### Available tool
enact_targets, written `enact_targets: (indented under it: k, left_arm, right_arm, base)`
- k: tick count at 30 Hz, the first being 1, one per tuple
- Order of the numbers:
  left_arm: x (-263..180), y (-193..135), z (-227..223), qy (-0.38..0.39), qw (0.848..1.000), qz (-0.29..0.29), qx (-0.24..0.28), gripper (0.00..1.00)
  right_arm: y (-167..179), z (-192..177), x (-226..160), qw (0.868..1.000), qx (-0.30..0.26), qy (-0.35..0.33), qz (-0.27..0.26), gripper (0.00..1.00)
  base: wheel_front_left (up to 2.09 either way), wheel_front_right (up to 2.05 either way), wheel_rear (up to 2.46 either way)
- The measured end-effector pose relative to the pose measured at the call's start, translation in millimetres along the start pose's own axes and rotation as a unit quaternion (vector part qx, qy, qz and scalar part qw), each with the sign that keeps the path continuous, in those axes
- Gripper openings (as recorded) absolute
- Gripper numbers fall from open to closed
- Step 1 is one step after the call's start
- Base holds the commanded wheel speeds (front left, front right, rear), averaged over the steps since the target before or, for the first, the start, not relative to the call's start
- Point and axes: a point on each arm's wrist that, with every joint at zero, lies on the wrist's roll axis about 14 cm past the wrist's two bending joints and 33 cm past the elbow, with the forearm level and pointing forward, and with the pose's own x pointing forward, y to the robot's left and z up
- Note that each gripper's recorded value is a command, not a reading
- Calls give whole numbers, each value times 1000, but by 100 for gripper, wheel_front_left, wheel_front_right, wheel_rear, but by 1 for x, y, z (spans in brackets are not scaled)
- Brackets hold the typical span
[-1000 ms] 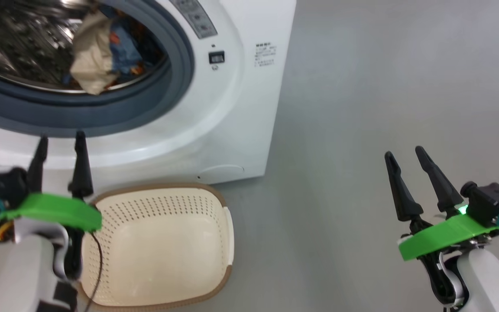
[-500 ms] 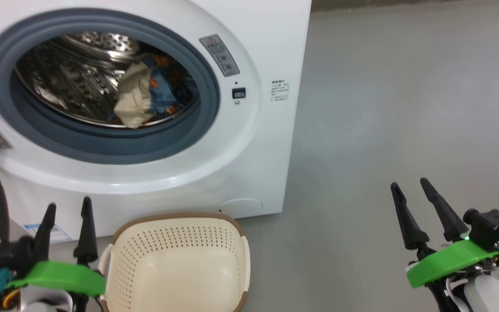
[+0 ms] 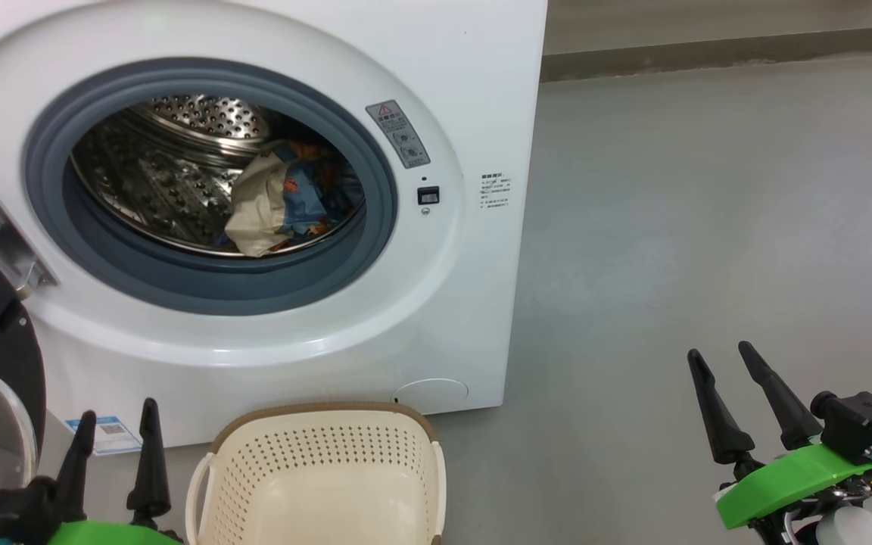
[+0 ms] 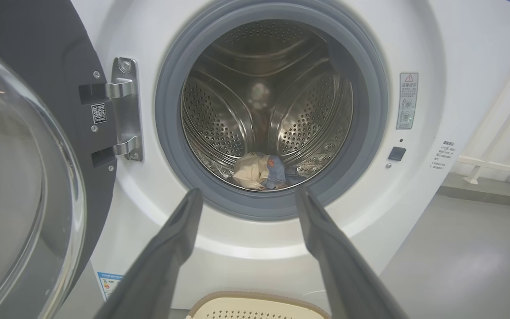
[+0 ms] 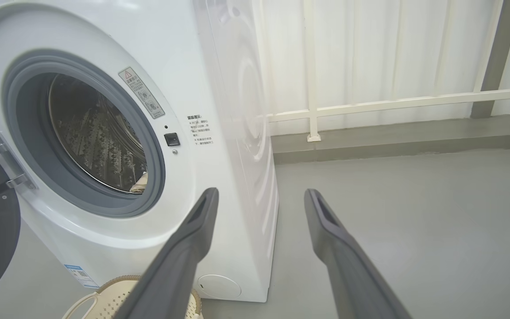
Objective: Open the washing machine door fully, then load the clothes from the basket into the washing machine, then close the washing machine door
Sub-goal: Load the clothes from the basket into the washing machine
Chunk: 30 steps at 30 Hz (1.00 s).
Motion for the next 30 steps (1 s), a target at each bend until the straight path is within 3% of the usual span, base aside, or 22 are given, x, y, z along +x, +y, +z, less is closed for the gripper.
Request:
enact_targets:
  k: [30]
  left_arm:
    - [-12, -3, -2, -3, 1000, 2, -5, 100]
  right_arm:
    - [-2, 2, 2, 1000, -2, -2, -2, 100]
  base:
    - [0, 0, 0]
